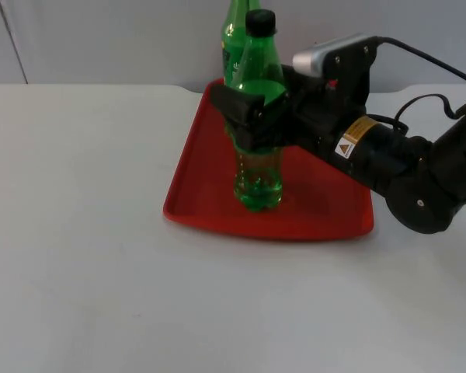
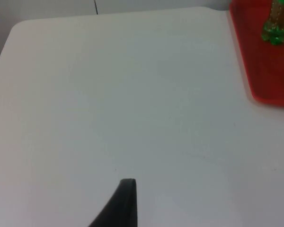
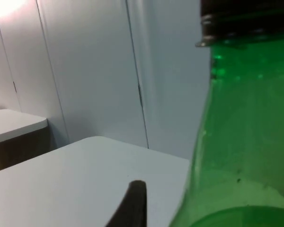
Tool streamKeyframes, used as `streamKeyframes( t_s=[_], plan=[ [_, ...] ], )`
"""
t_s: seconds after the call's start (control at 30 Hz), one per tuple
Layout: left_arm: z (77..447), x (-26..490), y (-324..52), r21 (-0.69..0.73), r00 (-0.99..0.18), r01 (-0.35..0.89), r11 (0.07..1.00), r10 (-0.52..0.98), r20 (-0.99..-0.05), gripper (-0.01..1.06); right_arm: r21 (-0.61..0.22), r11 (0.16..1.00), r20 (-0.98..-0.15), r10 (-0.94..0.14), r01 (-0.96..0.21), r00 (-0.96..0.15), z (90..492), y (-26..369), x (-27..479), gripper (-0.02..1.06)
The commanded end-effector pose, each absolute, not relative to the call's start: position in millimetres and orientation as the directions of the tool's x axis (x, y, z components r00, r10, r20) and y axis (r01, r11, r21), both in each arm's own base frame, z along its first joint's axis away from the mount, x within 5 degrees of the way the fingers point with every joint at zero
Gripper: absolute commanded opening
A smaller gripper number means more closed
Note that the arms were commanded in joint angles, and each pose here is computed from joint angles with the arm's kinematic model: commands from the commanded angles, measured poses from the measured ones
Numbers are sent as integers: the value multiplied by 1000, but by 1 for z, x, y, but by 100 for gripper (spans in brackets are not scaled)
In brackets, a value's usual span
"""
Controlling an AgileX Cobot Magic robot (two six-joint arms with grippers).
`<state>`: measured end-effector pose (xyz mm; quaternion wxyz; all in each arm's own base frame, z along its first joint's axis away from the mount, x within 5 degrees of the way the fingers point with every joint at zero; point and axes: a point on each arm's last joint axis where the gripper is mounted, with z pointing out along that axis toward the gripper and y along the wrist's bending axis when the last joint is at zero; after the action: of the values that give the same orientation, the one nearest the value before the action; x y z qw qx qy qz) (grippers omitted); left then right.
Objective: Place the bottle upright on the tray.
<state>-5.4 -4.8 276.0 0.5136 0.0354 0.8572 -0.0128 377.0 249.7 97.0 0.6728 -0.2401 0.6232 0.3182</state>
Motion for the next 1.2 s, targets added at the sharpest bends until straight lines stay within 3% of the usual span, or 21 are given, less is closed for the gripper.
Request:
streamKeyframes(
  t_s=[0.0,0.13,0.27,0.6,0.7,0.87,0.93,1.17],
  plan=[
    [275,-5,-5,15,-470,69,998,46,-881,105,76,671,-988,148,-737,34,101,251,377,85],
    [275,-5,-5,15,-470,69,998,46,-881,105,75,670,-988,148,-739,34,101,251,377,87],
    [275,-5,-5,15,-470,69,998,46,-881,105,72,670,-989,146,-738,36,101,251,377,105],
    [275,-5,-5,15,-470,69,998,46,-881,105,13,607,-992,110,-795,68,105,257,371,105],
    [275,-5,-5,15,-470,69,998,46,-881,105,-29,592,-1000,-19,-806,22,109,259,370,105],
    [275,-5,-5,15,-470,69,998,46,-881,105,-16,640,-999,-37,-768,-10,125,251,367,105],
    [275,-5,-5,15,-470,69,998,46,-881,105,-23,664,-993,-102,-748,-59,130,248,368,105],
    [275,-5,-5,15,-470,69,998,46,-881,105,-51,660,-977,-189,-749,-100,145,244,361,105]
  ],
)
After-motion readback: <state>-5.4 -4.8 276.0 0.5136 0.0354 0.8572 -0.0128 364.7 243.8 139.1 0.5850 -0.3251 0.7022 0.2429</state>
